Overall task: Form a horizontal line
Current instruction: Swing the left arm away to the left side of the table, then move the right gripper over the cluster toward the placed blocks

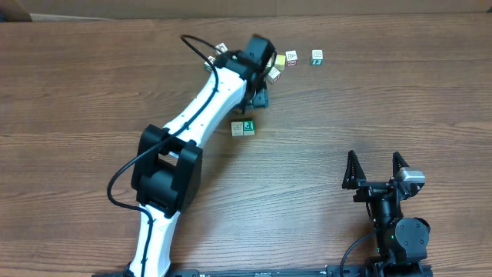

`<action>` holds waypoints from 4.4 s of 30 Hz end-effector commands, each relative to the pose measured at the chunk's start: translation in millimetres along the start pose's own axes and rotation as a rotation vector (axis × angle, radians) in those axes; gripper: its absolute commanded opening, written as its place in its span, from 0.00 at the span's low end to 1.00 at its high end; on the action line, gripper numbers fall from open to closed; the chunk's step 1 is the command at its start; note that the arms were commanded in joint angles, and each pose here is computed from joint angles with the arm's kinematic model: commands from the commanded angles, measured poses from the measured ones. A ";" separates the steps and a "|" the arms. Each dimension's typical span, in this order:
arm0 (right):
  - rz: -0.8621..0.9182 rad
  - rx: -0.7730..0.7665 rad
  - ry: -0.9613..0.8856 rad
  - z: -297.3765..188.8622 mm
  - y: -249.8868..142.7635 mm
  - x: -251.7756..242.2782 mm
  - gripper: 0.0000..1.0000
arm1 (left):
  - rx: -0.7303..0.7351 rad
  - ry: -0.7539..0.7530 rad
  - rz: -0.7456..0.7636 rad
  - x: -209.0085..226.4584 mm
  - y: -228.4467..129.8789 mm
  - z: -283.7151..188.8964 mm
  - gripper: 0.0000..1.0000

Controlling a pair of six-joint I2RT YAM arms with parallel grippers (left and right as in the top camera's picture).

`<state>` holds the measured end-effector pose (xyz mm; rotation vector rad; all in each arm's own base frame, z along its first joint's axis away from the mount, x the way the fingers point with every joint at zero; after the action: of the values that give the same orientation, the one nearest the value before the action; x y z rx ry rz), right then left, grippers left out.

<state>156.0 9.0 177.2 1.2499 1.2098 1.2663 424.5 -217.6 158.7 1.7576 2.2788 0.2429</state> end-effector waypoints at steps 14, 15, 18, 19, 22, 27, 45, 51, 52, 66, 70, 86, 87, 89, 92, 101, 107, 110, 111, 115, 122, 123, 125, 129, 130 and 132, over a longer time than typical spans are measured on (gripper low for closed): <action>-0.004 0.000 -0.001 0.3 -3.6 -0.5 1.00 | -0.102 0.052 -0.055 25.4 33.3 -17.7 0.06; -0.004 0.000 -0.001 0.3 -3.6 -0.5 1.00 | -0.097 0.065 -0.073 34.2 38.0 -16.8 0.07; -0.004 0.000 -0.001 0.3 -3.6 -0.5 1.00 | -0.065 0.115 -0.129 64.6 49.5 -14.3 0.08; -0.004 0.000 -0.002 0.3 -3.6 -0.5 1.00 | -0.052 0.133 -0.148 75.3 52.5 -13.7 0.08; -0.004 0.000 -0.001 0.3 -3.6 -0.5 1.00 | -0.020 0.177 -0.205 105.7 61.5 -12.5 0.12; -0.004 0.000 -0.002 0.3 -3.6 -0.5 1.00 | 0.027 0.241 -0.303 156.0 73.4 -12.3 0.42; -0.004 0.000 -0.001 0.3 -3.6 -0.5 1.00 | 0.046 0.280 -0.408 204.5 85.1 -13.2 1.00; -0.004 0.000 -0.001 0.3 -3.6 -0.5 1.00 | 0.046 0.280 -0.407 204.5 85.1 -13.2 1.00; -0.004 0.000 -0.001 0.3 -3.6 -0.5 1.00 | 0.046 0.280 -0.407 204.5 85.1 -13.2 1.00; 0.109 0.031 0.255 -5.0 4.3 20.7 1.00 | 0.046 0.280 -0.408 204.5 85.1 -13.2 0.99; 0.109 0.038 0.187 -12.2 38.5 17.0 1.00 | 0.046 0.280 -0.407 204.5 85.1 -13.2 1.00; 0.129 0.726 0.195 85.0 168.7 38.0 1.00 | 0.046 0.280 -0.407 204.5 85.1 -13.2 1.00; 0.146 0.780 0.223 95.2 169.4 41.6 1.00 | 0.046 0.280 -0.408 204.5 85.1 -13.2 1.00; 0.195 0.869 0.301 117.4 167.5 50.4 1.00 | 0.046 0.280 -0.408 204.5 85.1 -13.2 1.00; 0.295 0.969 0.459 143.0 154.6 65.2 1.00 | 0.046 0.280 -0.408 204.5 85.1 -13.2 1.00; 0.434 1.137 0.437 201.9 85.5 98.9 0.04 | 0.046 0.280 -0.408 204.5 85.1 -13.2 1.00; 0.209 1.223 0.160 208.9 28.6 140.5 0.04 | 0.046 0.280 -0.408 204.5 85.1 -13.2 1.00; 0.136 1.236 0.154 205.3 12.8 165.1 0.03 | 0.046 0.280 -0.408 204.5 85.1 -13.2 1.00; 0.133 1.242 0.159 204.9 11.7 170.7 0.03 | 0.046 0.280 -0.407 204.5 85.1 -13.2 1.00; 0.130 1.251 0.158 210.1 34.1 181.1 0.04 | 0.046 0.280 -0.408 204.5 85.1 -13.2 1.00; 0.130 1.214 0.147 228.5 88.4 190.2 0.04 | 0.046 0.280 -0.408 204.5 85.1 -13.2 1.00; 0.131 1.205 0.152 231.7 88.5 192.6 0.04 | 0.046 0.280 -0.407 204.5 85.1 -13.2 1.00; 0.127 1.192 0.156 237.0 83.0 196.9 0.04 | 0.046 0.280 -0.408 204.5 85.1 -13.2 1.00; 0.076 1.201 0.136 245.3 57.3 211.0 0.04 | 0.046 0.280 -0.408 204.5 85.1 -13.2 1.00; 0.055 1.204 0.128 246.8 48.5 216.6 0.04 | 0.046 0.280 -0.407 204.5 85.1 -13.2 1.00; 0.014 1.203 0.122 249.0 33.1 227.4 0.04 | 0.046 0.280 -0.408 204.5 85.1 -13.2 1.00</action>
<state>398.6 224.0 241.7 2.0460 2.1714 0.6156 448.5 0.7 160.9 1.3189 2.8273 0.3411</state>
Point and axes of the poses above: each gripper's point midway between its finger pads, its own z axis out along the fingers, its own x axis along the line the jaws close on, y = z × x, the point moved 9 cm from there along -z, back along the fingers, and after that the axes turned 8 degrees about -z, right-handed, at the moved point
